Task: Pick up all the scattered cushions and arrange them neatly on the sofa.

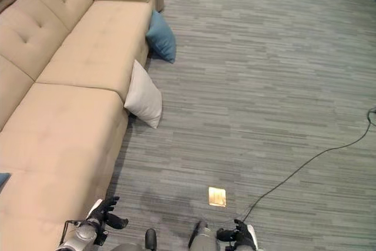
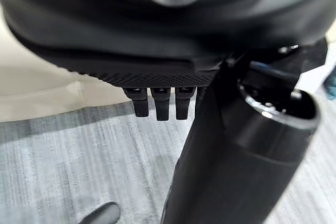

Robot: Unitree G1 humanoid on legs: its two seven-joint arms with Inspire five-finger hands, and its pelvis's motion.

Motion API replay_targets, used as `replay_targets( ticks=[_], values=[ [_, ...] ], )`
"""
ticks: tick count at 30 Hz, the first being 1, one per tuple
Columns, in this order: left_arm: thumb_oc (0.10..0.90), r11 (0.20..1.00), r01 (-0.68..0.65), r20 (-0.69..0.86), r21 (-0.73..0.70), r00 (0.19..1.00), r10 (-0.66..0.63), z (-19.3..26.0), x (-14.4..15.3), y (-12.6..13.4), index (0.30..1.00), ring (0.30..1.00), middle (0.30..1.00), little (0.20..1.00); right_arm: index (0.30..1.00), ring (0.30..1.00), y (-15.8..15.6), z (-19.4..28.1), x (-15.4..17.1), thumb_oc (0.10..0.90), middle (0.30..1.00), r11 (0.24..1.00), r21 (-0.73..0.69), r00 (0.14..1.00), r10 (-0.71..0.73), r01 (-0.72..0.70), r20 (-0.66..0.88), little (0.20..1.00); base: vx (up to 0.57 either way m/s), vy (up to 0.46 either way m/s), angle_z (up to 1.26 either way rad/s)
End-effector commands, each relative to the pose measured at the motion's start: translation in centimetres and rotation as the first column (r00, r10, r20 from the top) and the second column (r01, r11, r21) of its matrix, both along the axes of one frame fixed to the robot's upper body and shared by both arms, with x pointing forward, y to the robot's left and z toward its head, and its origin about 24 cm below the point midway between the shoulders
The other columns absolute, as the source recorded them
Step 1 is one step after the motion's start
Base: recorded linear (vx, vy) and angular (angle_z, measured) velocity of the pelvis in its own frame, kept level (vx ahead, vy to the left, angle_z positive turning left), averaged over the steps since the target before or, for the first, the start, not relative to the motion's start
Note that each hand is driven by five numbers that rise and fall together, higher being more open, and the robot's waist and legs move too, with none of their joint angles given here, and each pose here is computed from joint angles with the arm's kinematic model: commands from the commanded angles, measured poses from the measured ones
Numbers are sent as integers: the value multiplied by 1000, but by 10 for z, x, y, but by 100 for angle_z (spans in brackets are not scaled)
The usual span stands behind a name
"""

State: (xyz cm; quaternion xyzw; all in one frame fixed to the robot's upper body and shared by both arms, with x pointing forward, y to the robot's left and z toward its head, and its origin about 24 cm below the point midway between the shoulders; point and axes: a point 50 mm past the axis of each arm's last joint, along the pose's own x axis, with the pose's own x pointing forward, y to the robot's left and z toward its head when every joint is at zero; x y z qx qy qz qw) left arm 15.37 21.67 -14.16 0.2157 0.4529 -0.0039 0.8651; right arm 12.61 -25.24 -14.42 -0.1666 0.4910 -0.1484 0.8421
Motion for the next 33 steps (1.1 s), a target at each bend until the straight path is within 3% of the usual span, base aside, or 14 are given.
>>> replay_targets(
  ticks=[1, 10, 21, 28, 33],
  values=[
    [800, 999, 28, 75, -38, 997, -25, 5, 10, -11, 900, 900, 900, 900, 900, 900, -26, 4, -13, 800, 900, 997, -74, 999, 10, -13, -48, 900, 307, -218, 16],
    [800, 996, 5, 93, -85, 996, 3, 5, 13, -20, 900, 900, 900, 900, 900, 900, -31, 4, -20, 800, 900, 997, -75, 998, -36, 32, -42, 900, 164, -263, 15],
    [800, 997, 27, 74, -73, 997, -22, 2, 10, -28, 900, 900, 900, 900, 900, 900, -29, 3, -24, 800, 900, 996, -86, 998, -29, 24, -50, 900, 238, -29, -7],
    [800, 998, -11, 28, -68, 1000, 13, -3, -4, -18, 900, 900, 900, 900, 900, 900, -18, -3, -29, 800, 900, 998, -64, 996, 22, -27, -84, 900, 285, 32, -32],
    [800, 999, -19, 79, -51, 997, 23, 6, 11, -9, 900, 900, 900, 900, 900, 900, -16, 2, -11, 800, 900, 997, -53, 998, 50, -52, -42, 900, 192, 88, -10]
  ],
)
